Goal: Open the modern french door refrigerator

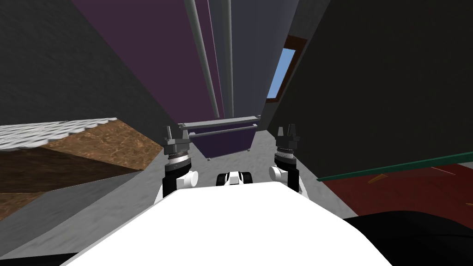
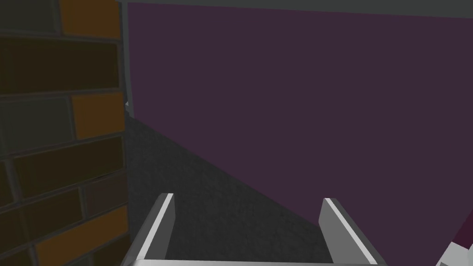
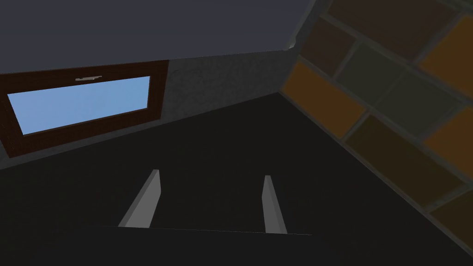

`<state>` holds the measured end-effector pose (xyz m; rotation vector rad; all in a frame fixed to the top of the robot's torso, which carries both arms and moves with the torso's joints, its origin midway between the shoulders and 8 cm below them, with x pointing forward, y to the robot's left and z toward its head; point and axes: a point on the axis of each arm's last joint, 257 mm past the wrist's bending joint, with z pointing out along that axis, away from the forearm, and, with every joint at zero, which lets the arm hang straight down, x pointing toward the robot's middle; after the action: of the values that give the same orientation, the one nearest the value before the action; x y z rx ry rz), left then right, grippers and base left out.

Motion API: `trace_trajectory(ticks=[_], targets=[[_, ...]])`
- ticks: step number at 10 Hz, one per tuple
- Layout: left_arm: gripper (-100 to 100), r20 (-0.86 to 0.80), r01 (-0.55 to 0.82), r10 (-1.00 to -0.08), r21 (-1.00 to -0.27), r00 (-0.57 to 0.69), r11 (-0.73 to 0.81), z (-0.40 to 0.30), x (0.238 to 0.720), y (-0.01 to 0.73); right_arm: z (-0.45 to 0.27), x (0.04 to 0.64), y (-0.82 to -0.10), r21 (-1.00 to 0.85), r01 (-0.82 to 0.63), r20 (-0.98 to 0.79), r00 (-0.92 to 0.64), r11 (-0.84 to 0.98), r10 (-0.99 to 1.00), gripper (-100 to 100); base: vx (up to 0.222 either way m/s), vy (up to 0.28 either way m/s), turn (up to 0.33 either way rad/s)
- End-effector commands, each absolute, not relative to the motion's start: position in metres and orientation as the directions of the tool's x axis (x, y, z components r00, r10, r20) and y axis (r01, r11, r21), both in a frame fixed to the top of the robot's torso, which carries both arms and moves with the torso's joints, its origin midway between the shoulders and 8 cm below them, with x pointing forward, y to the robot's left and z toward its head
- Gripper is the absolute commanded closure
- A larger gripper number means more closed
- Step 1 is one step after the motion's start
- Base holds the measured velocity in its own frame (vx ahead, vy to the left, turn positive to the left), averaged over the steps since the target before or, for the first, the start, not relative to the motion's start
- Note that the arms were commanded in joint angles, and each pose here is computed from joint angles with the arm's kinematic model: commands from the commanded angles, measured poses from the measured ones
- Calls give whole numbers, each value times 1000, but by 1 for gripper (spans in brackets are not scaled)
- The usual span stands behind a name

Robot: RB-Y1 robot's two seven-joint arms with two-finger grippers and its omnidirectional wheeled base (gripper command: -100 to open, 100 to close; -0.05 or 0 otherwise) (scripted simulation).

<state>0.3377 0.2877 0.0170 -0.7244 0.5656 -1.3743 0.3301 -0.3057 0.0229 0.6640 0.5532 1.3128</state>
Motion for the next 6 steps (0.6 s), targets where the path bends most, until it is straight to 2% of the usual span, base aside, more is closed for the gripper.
trace_trajectory(ticks=[1, 6], targets=[[-100, 23, 660, -994, -749, 108, 54, 13, 339, 284, 23, 330, -306, 717, -686, 1, 178, 123, 984, 0, 16, -2, 3], [-100, -73, 636, -996, -767, 47, 87, -12, 347, 277, 23, 330, -306, 717, -686, 1, 178, 123, 984, 0, 51, -15, 6]])
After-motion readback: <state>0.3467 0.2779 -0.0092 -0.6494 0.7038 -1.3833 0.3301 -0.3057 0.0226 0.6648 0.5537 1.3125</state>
